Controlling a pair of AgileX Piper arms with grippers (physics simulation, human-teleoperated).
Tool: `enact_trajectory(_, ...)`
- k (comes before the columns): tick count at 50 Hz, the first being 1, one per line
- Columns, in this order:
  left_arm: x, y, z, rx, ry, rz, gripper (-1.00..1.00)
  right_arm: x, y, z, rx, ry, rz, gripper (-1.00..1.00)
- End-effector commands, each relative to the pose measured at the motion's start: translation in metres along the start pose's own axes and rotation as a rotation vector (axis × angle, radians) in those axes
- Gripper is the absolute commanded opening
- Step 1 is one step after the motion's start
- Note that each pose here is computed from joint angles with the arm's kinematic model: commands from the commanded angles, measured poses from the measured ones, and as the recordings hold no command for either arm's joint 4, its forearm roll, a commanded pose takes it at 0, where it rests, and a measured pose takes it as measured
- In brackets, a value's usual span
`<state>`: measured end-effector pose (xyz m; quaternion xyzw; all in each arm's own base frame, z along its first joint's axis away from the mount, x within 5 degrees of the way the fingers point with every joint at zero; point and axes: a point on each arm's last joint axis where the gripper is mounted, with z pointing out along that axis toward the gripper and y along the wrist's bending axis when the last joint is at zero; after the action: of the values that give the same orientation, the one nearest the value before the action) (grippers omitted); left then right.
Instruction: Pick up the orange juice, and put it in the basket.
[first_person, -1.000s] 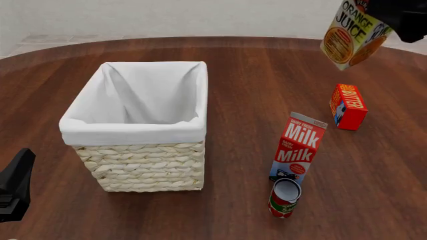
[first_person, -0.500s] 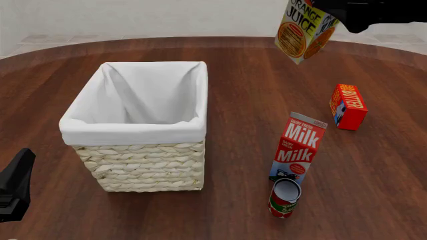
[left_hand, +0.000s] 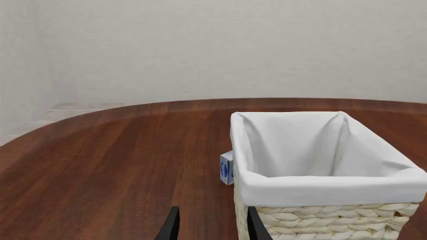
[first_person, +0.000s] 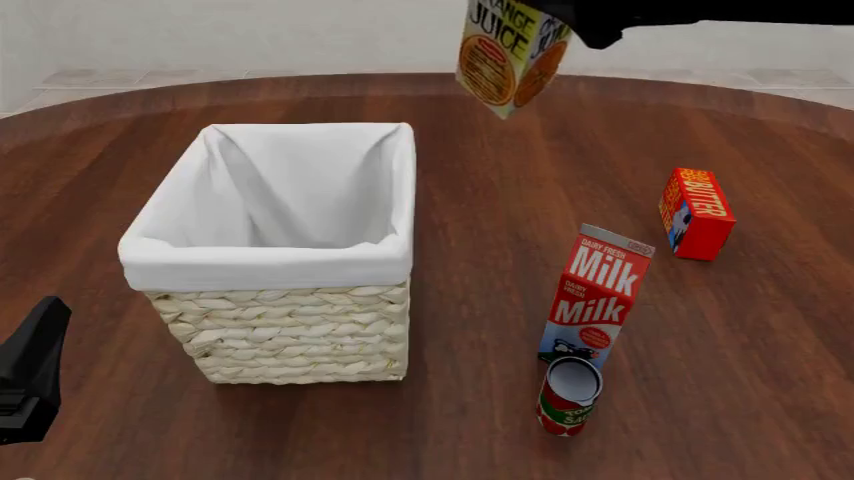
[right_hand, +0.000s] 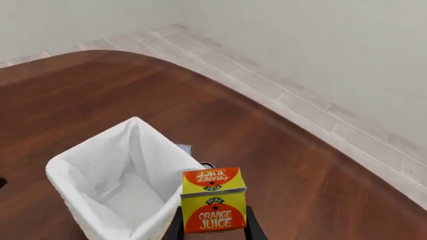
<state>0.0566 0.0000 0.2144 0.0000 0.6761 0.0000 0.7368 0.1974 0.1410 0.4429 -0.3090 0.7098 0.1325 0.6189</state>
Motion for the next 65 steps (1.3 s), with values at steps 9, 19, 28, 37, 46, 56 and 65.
enact_trajectory(9,0.0,0.0,0.0,0.0,0.0,0.0,1.0,-0.004,0.029,0.032,-0.103,-0.01,0.002,-1.0)
enact_trajectory(19,0.0,0.0,0.0,0.0,0.0,0.0,1.0,-0.006,0.044,0.051,-0.148,-0.005,-0.004,-1.0)
enact_trajectory(28,0.0,0.0,0.0,0.0,0.0,0.0,1.0,-0.012,0.065,0.066,-0.206,-0.011,-0.023,-1.0)
enact_trajectory(37,0.0,0.0,0.0,0.0,0.0,0.0,1.0,-0.01,0.081,0.078,-0.248,-0.005,-0.033,-1.0)
enact_trajectory(46,0.0,0.0,0.0,0.0,0.0,0.0,1.0,0.003,0.093,0.094,-0.269,0.027,-0.029,-1.0)
enact_trajectory(56,0.0,0.0,0.0,0.0,0.0,0.0,1.0,0.022,0.106,0.116,-0.287,0.074,-0.024,-1.0)
enact_trajectory(65,0.0,0.0,0.0,0.0,0.0,0.0,1.0,0.032,0.11,0.133,-0.283,0.093,-0.019,-1.0)
